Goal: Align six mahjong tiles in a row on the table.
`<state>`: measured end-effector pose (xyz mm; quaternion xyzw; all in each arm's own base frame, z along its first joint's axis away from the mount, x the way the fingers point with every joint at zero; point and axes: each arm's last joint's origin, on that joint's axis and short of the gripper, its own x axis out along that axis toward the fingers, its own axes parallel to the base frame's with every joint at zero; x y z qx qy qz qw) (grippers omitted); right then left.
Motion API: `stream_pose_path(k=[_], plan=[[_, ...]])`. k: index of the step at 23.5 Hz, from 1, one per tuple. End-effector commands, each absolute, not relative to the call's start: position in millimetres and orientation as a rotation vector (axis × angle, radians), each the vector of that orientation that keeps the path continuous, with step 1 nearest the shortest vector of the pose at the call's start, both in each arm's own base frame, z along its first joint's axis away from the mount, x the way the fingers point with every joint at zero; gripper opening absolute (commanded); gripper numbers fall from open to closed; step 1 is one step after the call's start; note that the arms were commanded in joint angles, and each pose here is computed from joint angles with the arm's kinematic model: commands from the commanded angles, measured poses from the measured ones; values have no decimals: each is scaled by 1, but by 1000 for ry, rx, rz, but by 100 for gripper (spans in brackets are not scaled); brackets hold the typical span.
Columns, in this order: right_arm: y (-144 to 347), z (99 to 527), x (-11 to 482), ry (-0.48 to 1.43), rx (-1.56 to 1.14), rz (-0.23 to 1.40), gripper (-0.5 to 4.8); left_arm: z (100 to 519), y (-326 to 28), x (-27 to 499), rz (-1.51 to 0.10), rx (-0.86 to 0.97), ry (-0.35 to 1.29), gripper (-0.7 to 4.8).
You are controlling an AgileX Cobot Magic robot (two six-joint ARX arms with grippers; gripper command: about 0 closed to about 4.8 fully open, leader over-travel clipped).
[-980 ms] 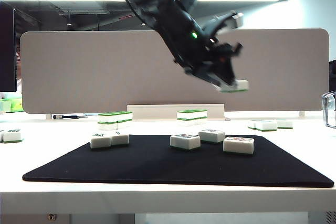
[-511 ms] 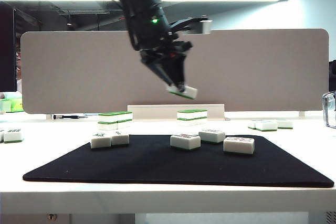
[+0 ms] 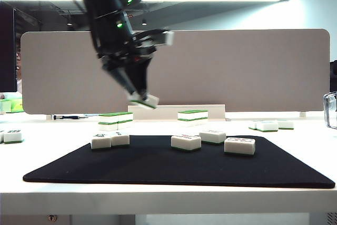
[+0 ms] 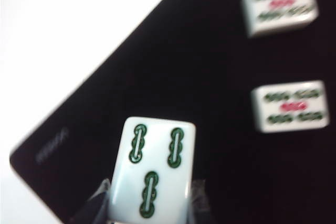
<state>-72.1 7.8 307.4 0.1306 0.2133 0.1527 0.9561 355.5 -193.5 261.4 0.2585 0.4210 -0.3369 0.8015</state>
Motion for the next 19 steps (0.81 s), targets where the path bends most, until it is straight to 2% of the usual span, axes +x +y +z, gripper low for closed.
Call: stream_pose_path(k=[1,7,12,16,19], plan=[[8,307,-75,410,259,312,-1,263,-176,357,-638,445,939,116],[8,307,-75,410,259,311,-1,263,-166,360,-548,316,967,116],[8,307,-75,410,259,312,-1,258,-177,356,-492,191,1029,116],[8,307,-75,410,259,312,-1,253,-186,353,-391,7,1092,116],[8,307,-75,410,259,312,-1,244,-191,356,-238,-217,1148,117]])
